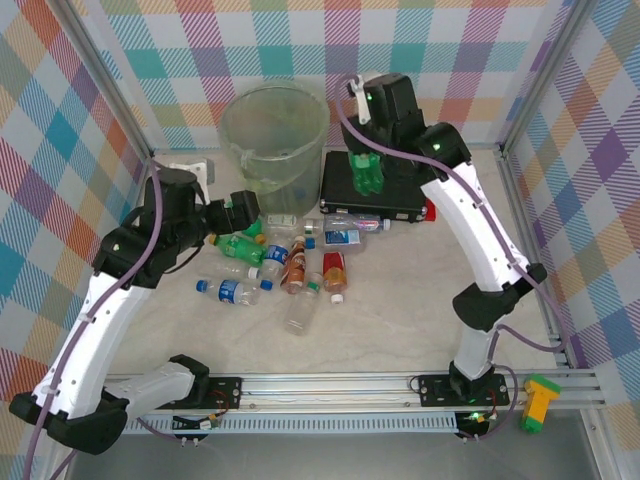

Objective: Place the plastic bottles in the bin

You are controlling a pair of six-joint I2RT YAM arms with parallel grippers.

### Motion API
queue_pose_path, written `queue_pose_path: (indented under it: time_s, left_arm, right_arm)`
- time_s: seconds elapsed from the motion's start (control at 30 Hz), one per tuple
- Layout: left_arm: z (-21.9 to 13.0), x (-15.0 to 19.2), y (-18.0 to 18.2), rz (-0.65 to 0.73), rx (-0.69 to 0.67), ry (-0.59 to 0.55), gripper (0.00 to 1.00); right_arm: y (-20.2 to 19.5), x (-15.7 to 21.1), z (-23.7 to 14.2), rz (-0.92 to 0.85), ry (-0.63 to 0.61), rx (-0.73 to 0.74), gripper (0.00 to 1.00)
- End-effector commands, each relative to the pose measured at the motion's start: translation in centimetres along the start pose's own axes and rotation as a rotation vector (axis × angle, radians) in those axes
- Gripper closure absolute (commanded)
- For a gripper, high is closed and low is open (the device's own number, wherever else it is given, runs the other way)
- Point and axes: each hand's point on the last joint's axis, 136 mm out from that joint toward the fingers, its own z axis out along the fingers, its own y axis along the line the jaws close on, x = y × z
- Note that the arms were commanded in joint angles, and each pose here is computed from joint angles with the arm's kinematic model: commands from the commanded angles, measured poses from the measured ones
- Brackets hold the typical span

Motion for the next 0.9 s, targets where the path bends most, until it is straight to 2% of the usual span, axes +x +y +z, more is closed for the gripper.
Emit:
queue_pose_path:
  time_s: [0.0, 0.23, 0.43, 0.87]
  left_arm:
    - [-1.5, -1.2, 0.2, -0.008, -0.021, -0.047, 0.00]
    - [-1.9, -1.0, 0.5, -0.026, -0.027, -0.051, 0.01]
    - [-2.2, -1.0, 0.5, -0.051, -0.020, -0.054, 0.01]
    - [-4.9, -0.8, 2.1, -0.102, -0.071, -0.086, 0.01]
  right_arm:
    - [3.0, -4.6, -0.8, 0.077, -0.168, -0.161, 0.66]
    - [6.2, -10.7, -2.2, 0.185, -0.408, -0.364, 0.66]
    - [7.3, -12.5, 0.1, 0.226, -0.519, -0.392, 0.66]
    - [5.9, -12.0, 9.3, 0.188, -0.658, -0.169, 0.66]
